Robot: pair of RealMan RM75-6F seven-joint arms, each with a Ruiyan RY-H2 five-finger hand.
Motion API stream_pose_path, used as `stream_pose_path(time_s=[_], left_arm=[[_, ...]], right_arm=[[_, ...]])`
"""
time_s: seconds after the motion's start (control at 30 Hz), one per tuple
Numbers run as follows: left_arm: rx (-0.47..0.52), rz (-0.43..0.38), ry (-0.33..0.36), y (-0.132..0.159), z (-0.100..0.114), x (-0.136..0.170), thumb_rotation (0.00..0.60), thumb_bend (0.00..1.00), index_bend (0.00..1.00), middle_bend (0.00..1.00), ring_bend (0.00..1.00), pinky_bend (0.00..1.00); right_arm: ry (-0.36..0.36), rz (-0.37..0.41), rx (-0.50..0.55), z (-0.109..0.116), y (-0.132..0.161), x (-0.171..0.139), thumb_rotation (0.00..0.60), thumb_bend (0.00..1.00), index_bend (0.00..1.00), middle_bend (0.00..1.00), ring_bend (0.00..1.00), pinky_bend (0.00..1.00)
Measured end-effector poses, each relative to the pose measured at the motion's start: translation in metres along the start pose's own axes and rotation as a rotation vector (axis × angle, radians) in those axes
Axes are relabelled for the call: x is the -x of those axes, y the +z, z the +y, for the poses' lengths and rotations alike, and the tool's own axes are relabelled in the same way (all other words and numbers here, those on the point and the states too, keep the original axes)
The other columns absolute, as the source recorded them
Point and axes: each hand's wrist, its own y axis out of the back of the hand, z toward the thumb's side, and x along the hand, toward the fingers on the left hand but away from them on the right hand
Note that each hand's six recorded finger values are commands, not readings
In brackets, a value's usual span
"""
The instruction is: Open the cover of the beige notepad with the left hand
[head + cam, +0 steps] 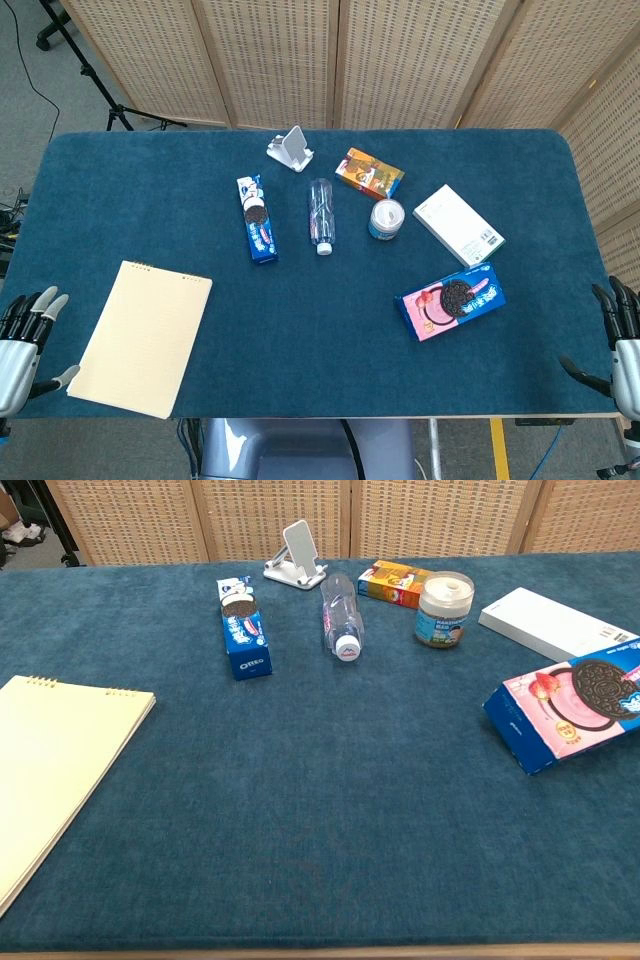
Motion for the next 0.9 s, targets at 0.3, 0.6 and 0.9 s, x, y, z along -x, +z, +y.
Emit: stream_pose_path(time_s=[0.3, 0.6, 0.9], left_arm=[[-0.013, -0.031, -0.042, 0.002, -0.011, 0.006, 0.600, 0.00, 0.00, 0.00, 0.00, 0.00], [0.026, -0.119, -0.173, -0.019, -0.049, 0.021, 0.600, 0.08, 0.00, 0.00, 0.00, 0.00], [0.033, -0.170, -0.294, -0.048, -0.081, 0.042, 0.600, 0.10, 0.05, 0.00, 0.00, 0.00]], right_arm=[[-0.002, -0.002, 0.023, 0.004, 0.000, -0.002, 0.600, 0.00, 0.00, 0.00, 0.00, 0.00], [0.021, -0.003, 0.025, -0.002, 0.001, -0.002, 0.600, 0.00, 0.00, 0.00, 0.00, 0.00], [0.029, -0.005, 0.029, -0.004, 0.002, -0.003, 0.600, 0.00, 0.00, 0.00, 0.00, 0.00]])
